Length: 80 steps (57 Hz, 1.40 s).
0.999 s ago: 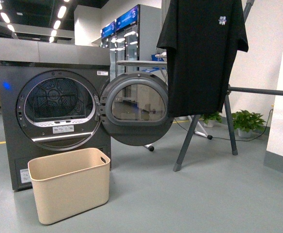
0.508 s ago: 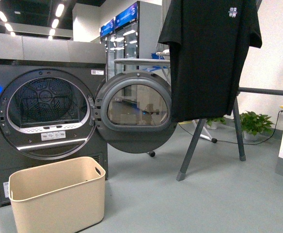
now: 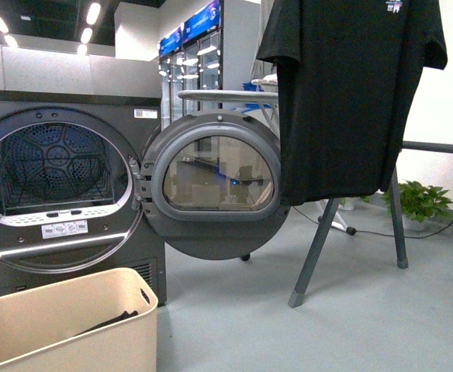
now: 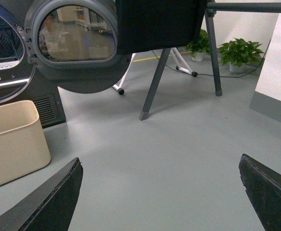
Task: Move hamper under clothes hanger
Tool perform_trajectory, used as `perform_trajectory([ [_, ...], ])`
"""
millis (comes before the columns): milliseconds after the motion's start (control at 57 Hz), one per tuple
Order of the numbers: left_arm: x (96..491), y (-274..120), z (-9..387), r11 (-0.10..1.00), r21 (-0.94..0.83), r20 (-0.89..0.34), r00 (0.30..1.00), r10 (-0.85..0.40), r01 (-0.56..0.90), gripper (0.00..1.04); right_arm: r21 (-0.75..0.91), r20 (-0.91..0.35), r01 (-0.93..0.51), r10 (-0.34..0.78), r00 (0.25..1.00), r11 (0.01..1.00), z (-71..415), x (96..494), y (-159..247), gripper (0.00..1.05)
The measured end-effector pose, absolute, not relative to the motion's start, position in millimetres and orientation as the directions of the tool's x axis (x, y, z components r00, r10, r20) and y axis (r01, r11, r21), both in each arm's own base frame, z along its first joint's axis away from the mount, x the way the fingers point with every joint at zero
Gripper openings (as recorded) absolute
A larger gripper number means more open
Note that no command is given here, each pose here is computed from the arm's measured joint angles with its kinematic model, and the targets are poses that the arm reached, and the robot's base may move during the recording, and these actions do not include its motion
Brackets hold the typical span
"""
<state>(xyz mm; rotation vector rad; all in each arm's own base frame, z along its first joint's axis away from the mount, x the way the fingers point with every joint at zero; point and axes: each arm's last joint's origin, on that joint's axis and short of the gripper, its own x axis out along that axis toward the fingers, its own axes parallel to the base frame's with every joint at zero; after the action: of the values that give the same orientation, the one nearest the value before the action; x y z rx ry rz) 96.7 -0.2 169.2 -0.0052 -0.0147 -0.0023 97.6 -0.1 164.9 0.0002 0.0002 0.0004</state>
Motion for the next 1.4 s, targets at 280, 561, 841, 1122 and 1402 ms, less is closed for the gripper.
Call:
perform_trajectory([
  [280,96.6,-0.1,169.3,1.000,-0.005,0.016,1.000,-0.002,0.002,0.98,0.000,0.000,0.000,0.000,1.000,1.000,164.9,97.6,-0.1,0.97],
  [561,96.6,-0.1,169.2,1.000,-0.006,0.015,1.000,-0.001,0.001,0.98,0.000,0.000,0.000,0.000,1.000,1.000,164.9,97.6,-0.1,0.97],
  [841,96.6,-0.1,169.3,1.000,-0.005,0.016,1.000,-0.002,0.002,0.98,0.000,0.000,0.000,0.000,1.000,1.000,164.9,97.6,-0.1,0.97],
  [1122,96.7,-0.1,169.2,1.000,-0.005,0.015,1.000,-0.002,0.002,0.98,0.000,-0.001,0.000,0.000,1.000,1.000,164.8,97.6,-0.1,0.97],
  [1402,96.6,-0.1,169.2,1.000,-0.005,0.015,1.000,-0.002,0.002,0.98,0.000,-0.001,0.000,0.000,1.000,1.000,164.8,97.6,-0.1,0.97],
])
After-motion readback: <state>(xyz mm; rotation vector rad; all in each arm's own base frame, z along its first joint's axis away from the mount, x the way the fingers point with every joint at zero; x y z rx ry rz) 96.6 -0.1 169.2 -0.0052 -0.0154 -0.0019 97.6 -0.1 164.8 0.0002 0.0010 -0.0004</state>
